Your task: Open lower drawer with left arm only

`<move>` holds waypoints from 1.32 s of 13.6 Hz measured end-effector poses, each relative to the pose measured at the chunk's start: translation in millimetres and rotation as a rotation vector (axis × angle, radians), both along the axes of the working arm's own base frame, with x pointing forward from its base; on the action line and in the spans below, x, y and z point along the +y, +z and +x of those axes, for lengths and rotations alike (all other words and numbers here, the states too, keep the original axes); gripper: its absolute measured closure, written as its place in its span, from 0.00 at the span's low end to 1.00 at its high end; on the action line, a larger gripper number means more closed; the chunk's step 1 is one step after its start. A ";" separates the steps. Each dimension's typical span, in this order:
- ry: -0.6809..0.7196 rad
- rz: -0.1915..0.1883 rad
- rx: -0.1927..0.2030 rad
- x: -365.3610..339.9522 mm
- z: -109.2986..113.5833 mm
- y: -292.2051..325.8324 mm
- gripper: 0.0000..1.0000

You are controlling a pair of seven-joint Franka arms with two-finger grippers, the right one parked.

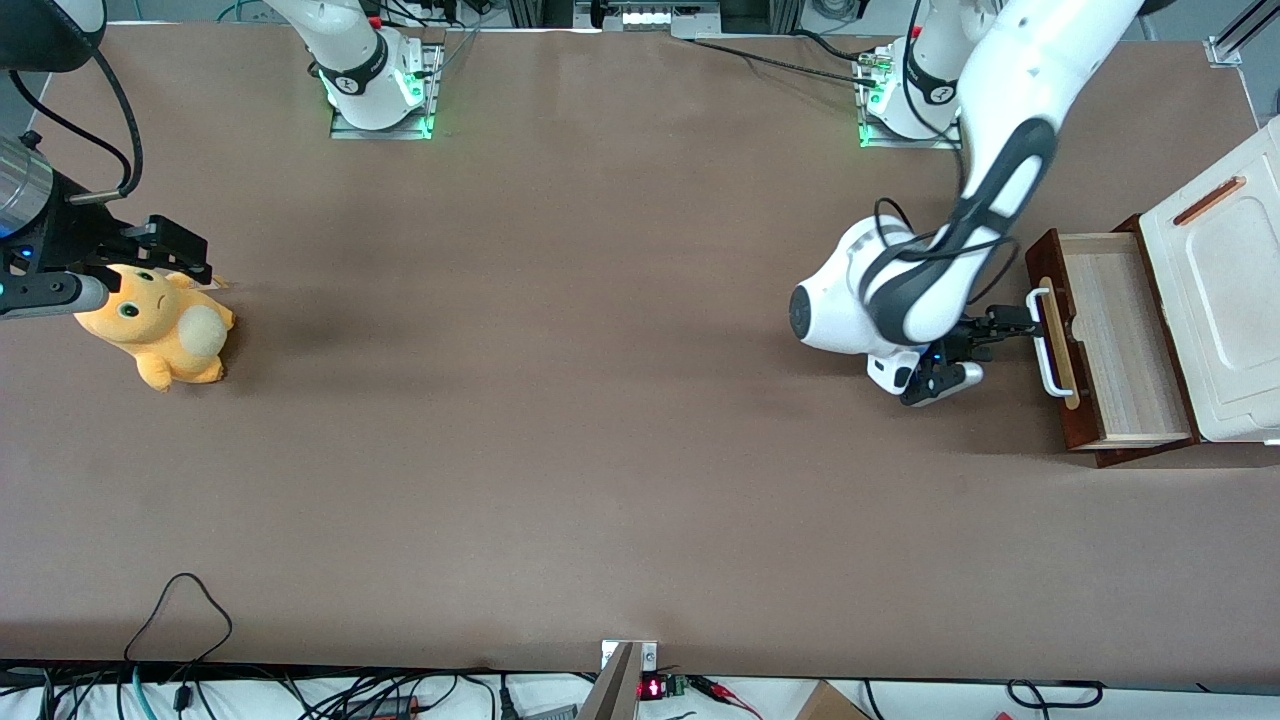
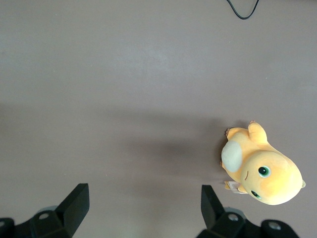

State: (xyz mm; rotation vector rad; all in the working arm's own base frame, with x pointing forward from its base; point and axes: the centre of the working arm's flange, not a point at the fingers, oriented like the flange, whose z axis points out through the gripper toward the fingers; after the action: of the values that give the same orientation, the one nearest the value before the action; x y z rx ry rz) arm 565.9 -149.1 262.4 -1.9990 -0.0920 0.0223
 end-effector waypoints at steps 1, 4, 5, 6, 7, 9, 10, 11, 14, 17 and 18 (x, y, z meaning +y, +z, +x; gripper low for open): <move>0.019 -0.084 0.017 -2.9 8.1 28.2 0.00; 0.095 -0.368 0.065 12.4 23.5 108.4 0.00; 0.113 -0.455 0.084 26.2 27.3 133.3 0.00; 0.115 -0.531 0.104 40.9 30.0 157.1 0.00; 0.107 -0.601 0.123 53.5 30.8 177.3 0.00; 0.087 -0.790 0.136 74.4 28.7 213.2 0.00; 0.083 -0.884 0.124 87.1 26.6 229.3 0.00; 0.072 -0.959 0.115 100.8 23.7 244.7 0.00; -0.007 -1.082 0.076 126.5 16.5 280.5 0.00; -0.063 -1.091 0.048 124.7 9.0 296.0 0.00; -0.076 -1.091 0.052 123.9 6.4 297.5 0.00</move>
State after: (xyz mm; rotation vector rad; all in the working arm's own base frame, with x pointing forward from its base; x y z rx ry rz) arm 572.3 -25.2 559.9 -3.0879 0.0486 0.0904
